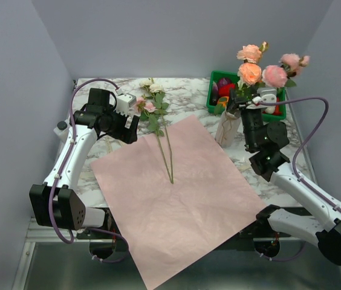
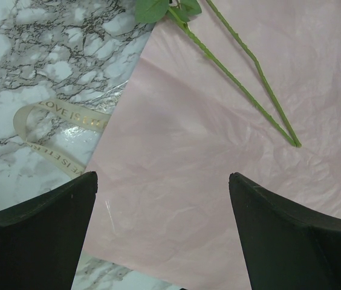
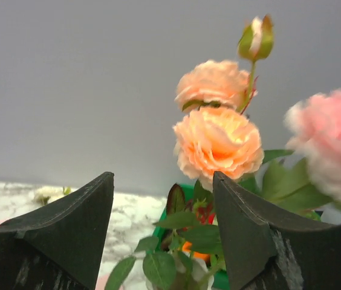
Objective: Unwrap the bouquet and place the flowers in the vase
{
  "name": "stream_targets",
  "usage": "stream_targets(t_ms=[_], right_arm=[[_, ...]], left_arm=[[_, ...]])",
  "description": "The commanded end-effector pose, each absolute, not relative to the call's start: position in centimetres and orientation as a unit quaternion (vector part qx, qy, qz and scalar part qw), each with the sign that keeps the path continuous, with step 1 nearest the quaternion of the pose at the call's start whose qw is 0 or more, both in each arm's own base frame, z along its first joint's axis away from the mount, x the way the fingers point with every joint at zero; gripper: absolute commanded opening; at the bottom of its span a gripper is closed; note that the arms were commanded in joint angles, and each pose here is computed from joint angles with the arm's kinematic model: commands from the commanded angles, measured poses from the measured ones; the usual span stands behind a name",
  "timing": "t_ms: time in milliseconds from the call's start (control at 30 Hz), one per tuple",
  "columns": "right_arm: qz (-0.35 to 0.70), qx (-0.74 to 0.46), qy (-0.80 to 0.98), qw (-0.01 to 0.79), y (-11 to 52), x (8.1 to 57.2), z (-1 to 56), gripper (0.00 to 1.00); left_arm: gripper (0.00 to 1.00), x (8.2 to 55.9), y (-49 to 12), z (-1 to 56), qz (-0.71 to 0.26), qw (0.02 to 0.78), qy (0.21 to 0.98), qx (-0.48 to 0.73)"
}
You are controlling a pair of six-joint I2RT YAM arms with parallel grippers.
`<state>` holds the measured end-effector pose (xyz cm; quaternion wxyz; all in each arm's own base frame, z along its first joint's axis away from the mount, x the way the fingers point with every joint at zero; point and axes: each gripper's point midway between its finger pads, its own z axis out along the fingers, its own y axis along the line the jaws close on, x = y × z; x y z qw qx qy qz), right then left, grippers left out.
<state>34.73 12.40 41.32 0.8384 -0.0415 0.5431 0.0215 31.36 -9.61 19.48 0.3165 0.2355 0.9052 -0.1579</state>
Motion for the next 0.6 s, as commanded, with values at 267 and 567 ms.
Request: stream_targets(t_ms=[267,567], right_arm=[[0.072,-0.077,0.6,0.793,14.3,32.5,38.5,0.76],[0.147,-0.247,0.648,0.705,27.3,32.6,34.3,0.66]], left_arm=[[0.99,31.3,-9.6,20.0,-0.163,0.328,0.9,0.237],[0.99,31.9,-9.6,20.4,-0.164,0.338,0.899,0.225]])
